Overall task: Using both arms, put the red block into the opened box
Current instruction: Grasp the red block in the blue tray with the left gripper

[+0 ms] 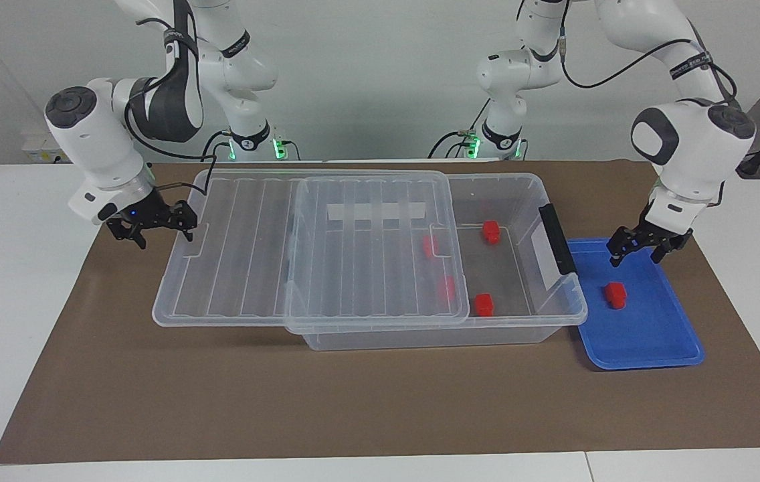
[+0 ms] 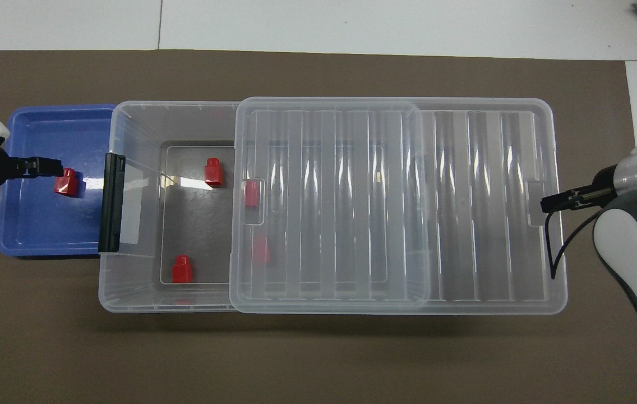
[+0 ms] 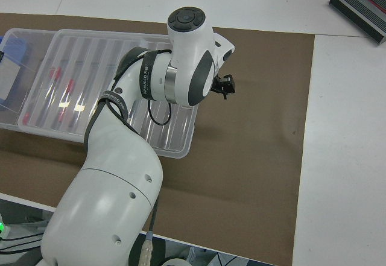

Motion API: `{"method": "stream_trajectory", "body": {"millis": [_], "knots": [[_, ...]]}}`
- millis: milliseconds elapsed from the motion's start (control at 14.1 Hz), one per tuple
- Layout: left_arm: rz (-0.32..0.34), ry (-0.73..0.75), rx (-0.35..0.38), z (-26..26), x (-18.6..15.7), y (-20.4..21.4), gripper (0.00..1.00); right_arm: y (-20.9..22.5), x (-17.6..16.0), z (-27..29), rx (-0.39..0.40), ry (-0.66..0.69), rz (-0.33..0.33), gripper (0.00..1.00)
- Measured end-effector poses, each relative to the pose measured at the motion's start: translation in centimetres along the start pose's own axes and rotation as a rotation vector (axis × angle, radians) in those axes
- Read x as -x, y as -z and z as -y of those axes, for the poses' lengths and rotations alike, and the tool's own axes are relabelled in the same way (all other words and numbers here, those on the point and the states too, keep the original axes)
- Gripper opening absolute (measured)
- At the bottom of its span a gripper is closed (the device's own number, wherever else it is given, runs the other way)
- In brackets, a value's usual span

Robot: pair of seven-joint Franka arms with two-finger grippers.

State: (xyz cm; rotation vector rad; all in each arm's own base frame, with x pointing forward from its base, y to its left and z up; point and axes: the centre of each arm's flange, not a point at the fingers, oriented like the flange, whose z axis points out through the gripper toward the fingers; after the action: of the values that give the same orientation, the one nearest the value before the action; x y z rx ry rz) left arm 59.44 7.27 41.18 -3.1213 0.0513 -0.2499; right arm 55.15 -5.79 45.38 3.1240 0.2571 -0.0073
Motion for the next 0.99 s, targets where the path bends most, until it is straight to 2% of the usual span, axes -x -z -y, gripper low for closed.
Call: {"method": "stream_trajectory", "body": {"millis": [142,354,708,779,920,991], "knots": [[0.009,-0.096,-0.006,1.3,0.6,-4.5,1.00,0.0,0.1,-0.2,0.000,-0.004,0.000,1.00],[0.026,-0.135,-0.012,3.7,1.2,-9.2,1.00,0.3,0.1,-0.6,0.004,-0.010,-0.004,1.00],[0.036,-0.150,-0.005,3.3,1.2,-10.5,1.00,3.8,0.1,-0.6,0.015,-0.024,-0.022,1.00],[0.035,-0.151,-0.005,3.3,1.2,-10.5,0.93,4.9,0.3,-0.3,0.016,-0.049,-0.026,1.00],[0.035,-0.151,-0.005,3.2,1.2,-10.5,0.66,7.5,0.1,1.1,0.021,-0.109,-0.045,1.00],[0.036,-0.151,-0.005,3.2,1.2,-10.5,0.55,8.8,-0.2,2.2,0.026,-0.141,-0.055,1.00]]}}
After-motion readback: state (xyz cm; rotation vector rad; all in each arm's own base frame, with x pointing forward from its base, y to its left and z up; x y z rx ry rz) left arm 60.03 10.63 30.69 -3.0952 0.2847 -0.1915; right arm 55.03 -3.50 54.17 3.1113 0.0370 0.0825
